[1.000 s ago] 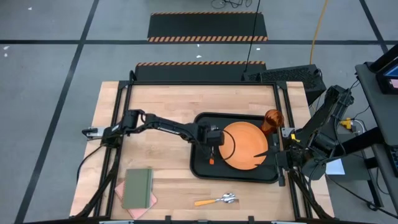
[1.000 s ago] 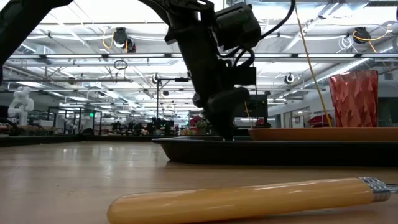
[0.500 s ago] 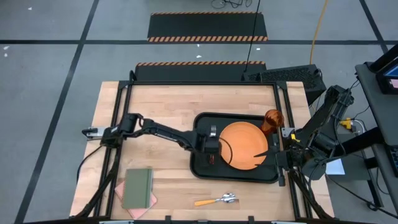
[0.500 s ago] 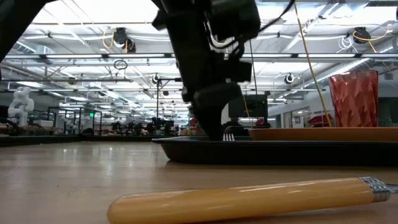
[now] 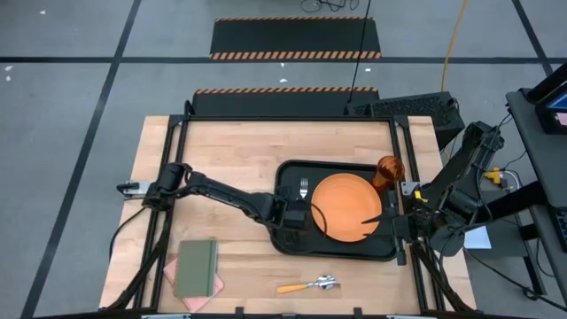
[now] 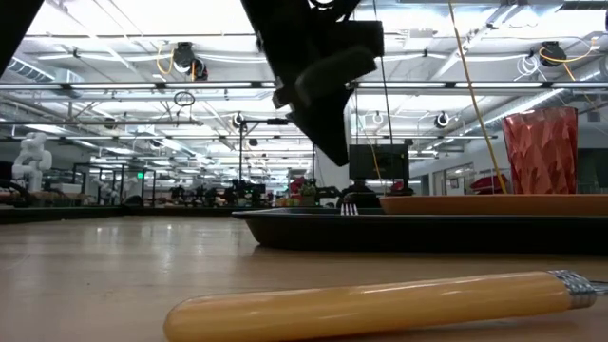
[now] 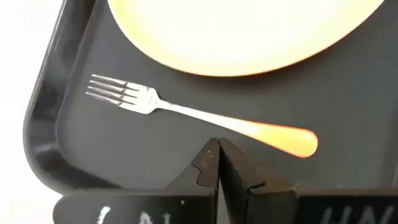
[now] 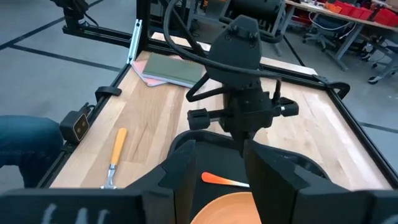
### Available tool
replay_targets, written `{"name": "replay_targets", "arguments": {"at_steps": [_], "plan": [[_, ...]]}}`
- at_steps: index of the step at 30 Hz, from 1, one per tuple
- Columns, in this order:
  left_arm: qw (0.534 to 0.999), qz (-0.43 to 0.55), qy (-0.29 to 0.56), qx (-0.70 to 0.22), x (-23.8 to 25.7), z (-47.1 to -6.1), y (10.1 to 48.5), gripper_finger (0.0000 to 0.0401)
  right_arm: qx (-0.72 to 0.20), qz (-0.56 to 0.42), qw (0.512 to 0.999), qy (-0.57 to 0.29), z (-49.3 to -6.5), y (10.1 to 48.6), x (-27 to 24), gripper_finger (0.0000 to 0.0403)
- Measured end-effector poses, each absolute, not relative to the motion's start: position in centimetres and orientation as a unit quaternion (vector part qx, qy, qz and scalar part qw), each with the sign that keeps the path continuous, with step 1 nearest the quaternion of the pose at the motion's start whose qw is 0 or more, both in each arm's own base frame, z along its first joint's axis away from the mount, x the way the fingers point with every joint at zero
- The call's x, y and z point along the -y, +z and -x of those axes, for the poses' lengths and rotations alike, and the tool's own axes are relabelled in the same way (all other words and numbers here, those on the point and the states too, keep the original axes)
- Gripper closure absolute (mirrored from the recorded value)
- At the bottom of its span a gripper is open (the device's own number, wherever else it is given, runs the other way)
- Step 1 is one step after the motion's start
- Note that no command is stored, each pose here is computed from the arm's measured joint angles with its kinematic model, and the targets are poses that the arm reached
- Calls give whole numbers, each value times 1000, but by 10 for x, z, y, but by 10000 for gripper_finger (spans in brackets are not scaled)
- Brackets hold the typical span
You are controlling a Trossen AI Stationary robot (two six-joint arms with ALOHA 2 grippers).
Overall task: Pick and place plate/cup/fork/spoon on tray
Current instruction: Put the orange spoon on the black serving tray to the left of the orange fork
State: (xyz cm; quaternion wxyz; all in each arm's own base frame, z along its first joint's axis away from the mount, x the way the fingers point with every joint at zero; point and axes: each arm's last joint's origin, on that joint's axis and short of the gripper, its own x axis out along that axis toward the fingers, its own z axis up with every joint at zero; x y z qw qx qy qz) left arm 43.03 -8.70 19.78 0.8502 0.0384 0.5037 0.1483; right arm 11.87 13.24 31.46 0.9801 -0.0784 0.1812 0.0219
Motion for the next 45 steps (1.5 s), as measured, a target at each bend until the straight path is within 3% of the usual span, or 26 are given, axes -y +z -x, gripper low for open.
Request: {"name": "replay_targets", "arguments": {"at_steps": [9,19,24,30,39,45], "plan": [[880,2,66,-470,116,-435,203,391,-182,74,980,21,-119,314,-132,273],[940,5,51,-337,223,-415,253,391,-189,90,978,20,-118,313,-131,273],[954,36,58,-292,259,-398,259,385,-189,62,980,15,-118,313,-132,273],[961,35,41,-273,288,-393,242,339,-195,64,979,11,-121,309,-135,273],[952,55,44,-297,288,-406,210,243,-196,95,976,16,-122,308,-136,273],[943,95,32,-318,289,-411,196,227,-196,85,977,14,-122,308,-136,273]]}}
